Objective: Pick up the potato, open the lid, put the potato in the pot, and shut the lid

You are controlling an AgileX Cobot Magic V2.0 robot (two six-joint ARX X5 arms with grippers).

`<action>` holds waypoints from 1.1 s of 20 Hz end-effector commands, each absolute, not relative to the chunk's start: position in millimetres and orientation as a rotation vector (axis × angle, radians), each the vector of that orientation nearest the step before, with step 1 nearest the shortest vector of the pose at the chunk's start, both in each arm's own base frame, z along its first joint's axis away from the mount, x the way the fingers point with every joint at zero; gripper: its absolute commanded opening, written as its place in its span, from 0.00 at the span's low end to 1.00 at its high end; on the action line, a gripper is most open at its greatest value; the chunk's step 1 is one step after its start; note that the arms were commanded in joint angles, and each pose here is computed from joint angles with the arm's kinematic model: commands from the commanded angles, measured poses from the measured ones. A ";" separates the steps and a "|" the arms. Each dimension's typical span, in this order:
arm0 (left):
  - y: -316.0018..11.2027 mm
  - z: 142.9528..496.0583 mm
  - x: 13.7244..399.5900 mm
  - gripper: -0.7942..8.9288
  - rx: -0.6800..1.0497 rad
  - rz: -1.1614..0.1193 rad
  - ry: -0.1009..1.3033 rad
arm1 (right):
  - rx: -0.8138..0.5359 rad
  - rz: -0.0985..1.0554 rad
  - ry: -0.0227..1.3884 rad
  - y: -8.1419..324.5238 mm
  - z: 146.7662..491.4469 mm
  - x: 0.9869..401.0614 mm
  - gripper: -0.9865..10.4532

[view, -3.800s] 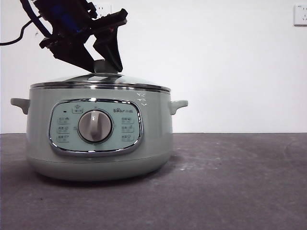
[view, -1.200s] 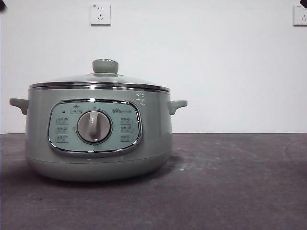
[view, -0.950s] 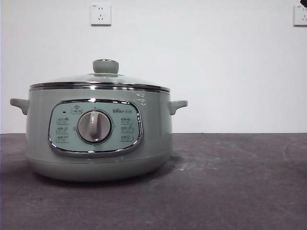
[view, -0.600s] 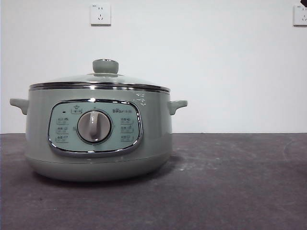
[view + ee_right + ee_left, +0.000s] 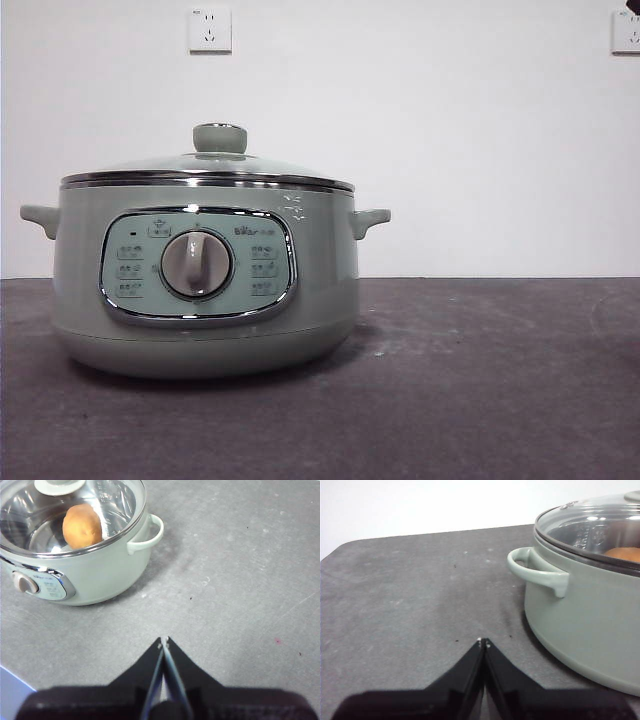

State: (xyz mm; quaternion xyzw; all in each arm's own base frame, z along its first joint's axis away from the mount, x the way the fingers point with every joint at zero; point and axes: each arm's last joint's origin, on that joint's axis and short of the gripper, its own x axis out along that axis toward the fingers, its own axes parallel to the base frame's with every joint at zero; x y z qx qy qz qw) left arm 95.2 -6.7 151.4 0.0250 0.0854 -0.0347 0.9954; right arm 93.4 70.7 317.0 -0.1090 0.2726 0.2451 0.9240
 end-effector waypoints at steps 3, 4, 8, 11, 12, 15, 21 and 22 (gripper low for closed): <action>-6.7 146.8 95.8 0.08 0.055 -0.075 0.181 | -0.213 0.499 0.555 70.7 317.4 93.4 0.09; -6.7 146.8 95.8 0.08 0.055 -0.075 0.181 | -0.213 0.499 0.555 70.7 317.4 93.4 0.09; -6.7 146.8 95.8 0.08 0.055 -0.075 0.181 | -0.213 0.499 0.555 70.7 317.4 93.4 0.09; -6.7 146.8 95.8 0.08 0.055 -0.075 0.181 | -0.213 0.499 0.555 70.7 317.4 93.4 0.09; -6.7 146.8 95.8 0.08 0.055 -0.075 0.181 | -0.214 0.499 0.555 70.7 317.4 93.4 0.09; -6.7 146.8 95.8 0.08 0.055 -0.075 0.181 | -0.219 0.498 0.567 70.2 316.4 92.8 0.09; -6.7 146.8 95.8 0.08 0.055 -0.075 0.181 | -0.271 0.460 0.498 61.4 320.8 92.4 0.09; -6.7 146.8 95.8 0.08 0.055 -0.075 0.181 | -0.274 0.433 0.450 57.5 323.3 94.3 0.09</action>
